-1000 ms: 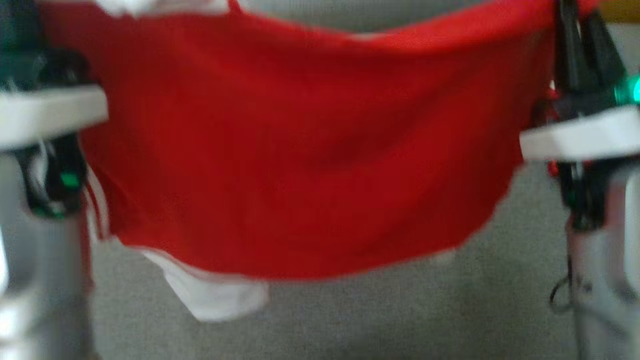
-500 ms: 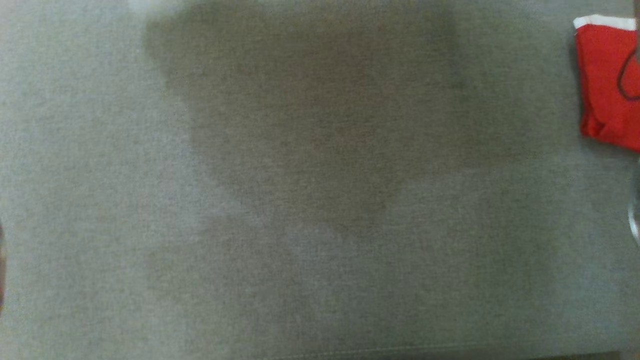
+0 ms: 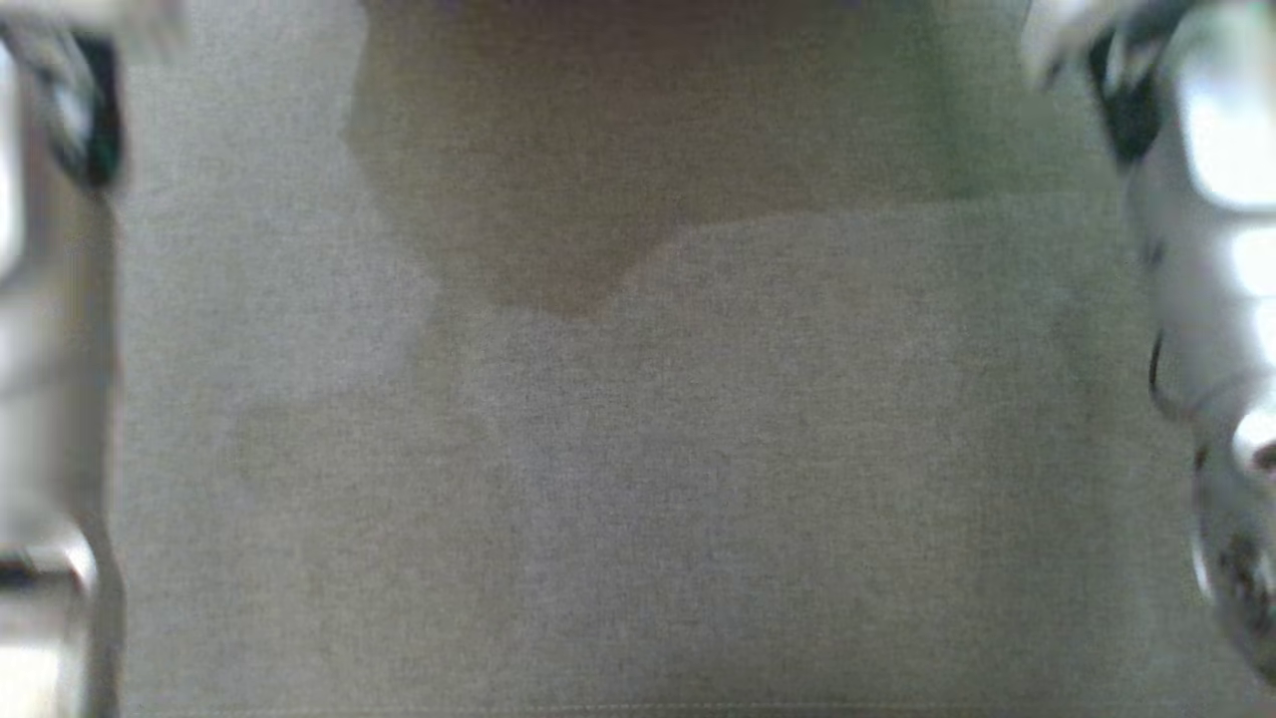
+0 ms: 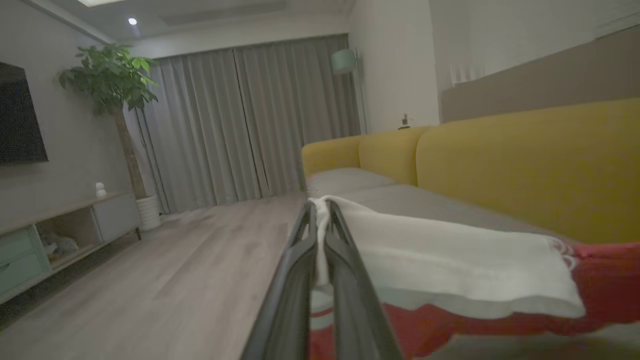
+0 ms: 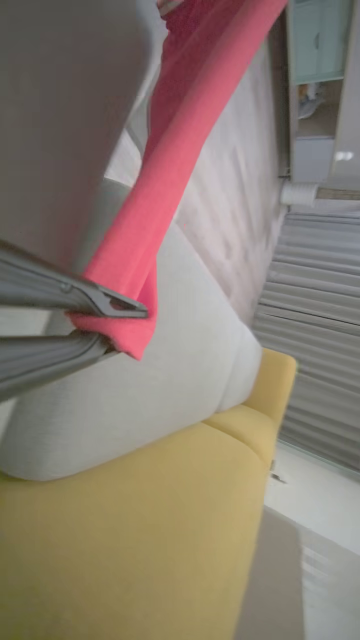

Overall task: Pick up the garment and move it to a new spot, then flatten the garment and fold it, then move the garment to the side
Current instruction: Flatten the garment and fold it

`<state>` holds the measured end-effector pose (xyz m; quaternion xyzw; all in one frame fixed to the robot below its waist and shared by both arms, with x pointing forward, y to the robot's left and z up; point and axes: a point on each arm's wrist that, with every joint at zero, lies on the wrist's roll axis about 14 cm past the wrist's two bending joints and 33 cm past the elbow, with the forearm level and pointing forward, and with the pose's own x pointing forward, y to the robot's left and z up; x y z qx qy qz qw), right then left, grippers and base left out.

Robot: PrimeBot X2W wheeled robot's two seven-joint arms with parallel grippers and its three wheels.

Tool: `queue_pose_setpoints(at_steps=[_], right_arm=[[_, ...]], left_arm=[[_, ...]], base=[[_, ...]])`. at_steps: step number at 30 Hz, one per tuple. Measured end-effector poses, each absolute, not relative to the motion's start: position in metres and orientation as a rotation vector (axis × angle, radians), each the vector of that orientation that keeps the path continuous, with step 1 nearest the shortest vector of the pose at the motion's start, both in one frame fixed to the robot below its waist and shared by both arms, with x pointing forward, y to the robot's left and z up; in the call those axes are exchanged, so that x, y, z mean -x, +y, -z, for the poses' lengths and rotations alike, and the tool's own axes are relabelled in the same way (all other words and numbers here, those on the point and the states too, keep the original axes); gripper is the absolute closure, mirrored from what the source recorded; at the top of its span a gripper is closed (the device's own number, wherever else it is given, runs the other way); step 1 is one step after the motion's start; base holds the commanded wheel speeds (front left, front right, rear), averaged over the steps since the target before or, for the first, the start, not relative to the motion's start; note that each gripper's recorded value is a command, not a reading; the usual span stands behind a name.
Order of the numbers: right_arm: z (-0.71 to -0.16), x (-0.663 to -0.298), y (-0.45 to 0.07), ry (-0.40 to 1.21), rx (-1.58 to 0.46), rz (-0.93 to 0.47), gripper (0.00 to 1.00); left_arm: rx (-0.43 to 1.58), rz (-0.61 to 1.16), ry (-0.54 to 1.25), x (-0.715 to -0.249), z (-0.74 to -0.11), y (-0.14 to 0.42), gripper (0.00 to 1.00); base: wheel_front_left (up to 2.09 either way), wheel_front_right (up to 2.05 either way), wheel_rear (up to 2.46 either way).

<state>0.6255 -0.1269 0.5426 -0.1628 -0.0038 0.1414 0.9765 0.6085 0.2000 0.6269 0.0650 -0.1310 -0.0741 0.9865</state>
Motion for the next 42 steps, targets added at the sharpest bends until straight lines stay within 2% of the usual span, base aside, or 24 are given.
queue_pose_setpoints(at_steps=[7,10,15,20,33,37,42], right_arm=[[-0.454,-0.561,-0.133,0.257,0.335,-0.333,1.0],[-0.441,-0.544,-0.134,0.315,0.339,-0.343,1.0],[-0.424,-0.512,-0.135,0.419,0.347,-0.358,1.0],[-0.42,-0.487,-0.142,0.48,0.343,-0.367,1.0],[-0.417,-0.415,-0.155,0.655,0.237,-0.46,1.0],[-0.415,-0.398,-0.156,0.69,0.184,-0.485,1.0],[-0.422,-0.401,-0.156,0.67,0.155,-0.495,1.0]], left_arm=[[-0.088,0.189,0.023,-0.524,-0.503,0.201,1.0],[-0.075,0.2,0.066,-0.5,-0.486,0.201,1.0],[-0.122,0.318,0.191,-0.445,-0.451,0.185,1.0],[-0.157,0.405,0.269,-0.407,-0.442,0.174,1.0],[-0.158,0.505,0.44,-0.329,-0.432,0.165,1.0],[-0.152,0.501,0.444,-0.32,-0.438,0.164,1.0],[-0.145,0.502,0.42,-0.325,-0.446,0.16,1.0]], base=[[0.0,0.0,0.0],[0.0,0.0,0.0],[0.0,0.0,0.0],[0.0,0.0,0.0],[0.0,0.0,0.0],[0.0,0.0,0.0],[0.0,0.0,0.0]])
